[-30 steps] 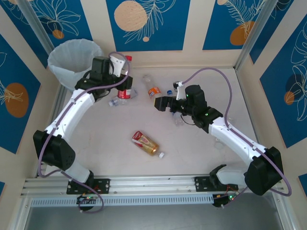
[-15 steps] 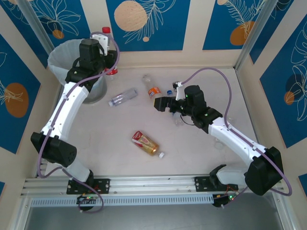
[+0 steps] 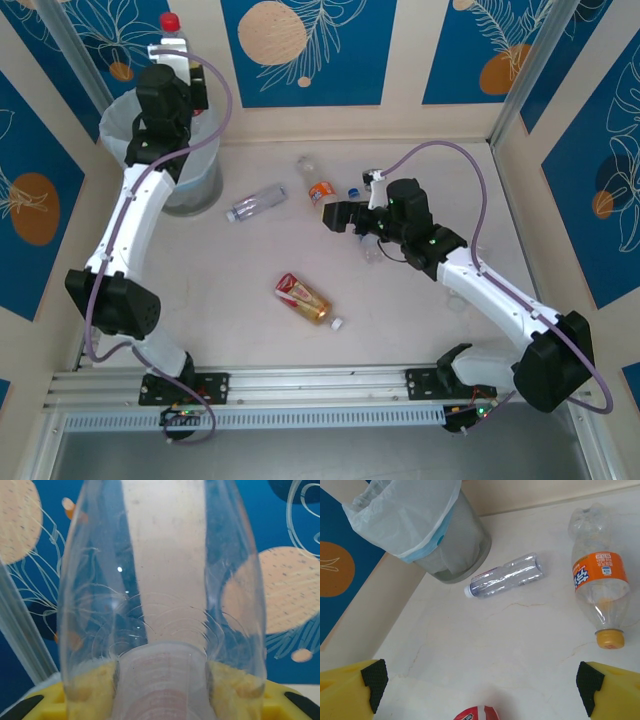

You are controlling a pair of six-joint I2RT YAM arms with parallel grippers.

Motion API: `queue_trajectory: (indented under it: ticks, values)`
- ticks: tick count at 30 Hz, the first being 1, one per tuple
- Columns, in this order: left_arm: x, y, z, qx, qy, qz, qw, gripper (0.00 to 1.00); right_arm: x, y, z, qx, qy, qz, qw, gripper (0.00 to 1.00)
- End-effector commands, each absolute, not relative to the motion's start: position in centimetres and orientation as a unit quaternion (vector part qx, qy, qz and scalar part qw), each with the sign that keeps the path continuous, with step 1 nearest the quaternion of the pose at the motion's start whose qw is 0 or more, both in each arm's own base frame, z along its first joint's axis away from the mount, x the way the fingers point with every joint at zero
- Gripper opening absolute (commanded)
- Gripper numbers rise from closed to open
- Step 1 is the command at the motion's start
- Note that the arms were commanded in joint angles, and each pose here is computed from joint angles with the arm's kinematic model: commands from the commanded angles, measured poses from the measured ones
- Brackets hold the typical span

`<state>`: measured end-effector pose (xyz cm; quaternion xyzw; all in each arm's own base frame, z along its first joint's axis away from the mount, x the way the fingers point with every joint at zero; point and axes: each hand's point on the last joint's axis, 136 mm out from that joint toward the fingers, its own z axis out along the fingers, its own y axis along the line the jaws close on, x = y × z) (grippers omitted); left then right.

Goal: Put the plastic bottles in the bin

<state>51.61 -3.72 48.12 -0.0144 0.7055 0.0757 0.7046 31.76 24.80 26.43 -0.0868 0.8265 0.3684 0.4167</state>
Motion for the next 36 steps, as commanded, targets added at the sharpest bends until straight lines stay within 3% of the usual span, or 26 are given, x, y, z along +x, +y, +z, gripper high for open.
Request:
queue_trajectory:
  ticks: [1, 22, 36]
  values:
    - [52.0, -1.1, 50.2, -0.026, 0.686, 0.115, 0.718, 0.33, 31.4, 24.6, 27.0, -0.093, 0.823, 0.362, 0.429, 0.99]
    - [55.3, 10.7, 39.8, -0.127, 0.774, 0.171, 0.596, 0.32, 31.2, 23.9, 26.7, -0.081, 0.83, 0.347, 0.429, 0.99]
    - [56.7, 13.1, 33.3, -0.12, 0.822, 0.226, 0.509, 0.36, 31.4, 23.8, 26.4, -0.082, 0.835, 0.338, 0.426, 0.99]
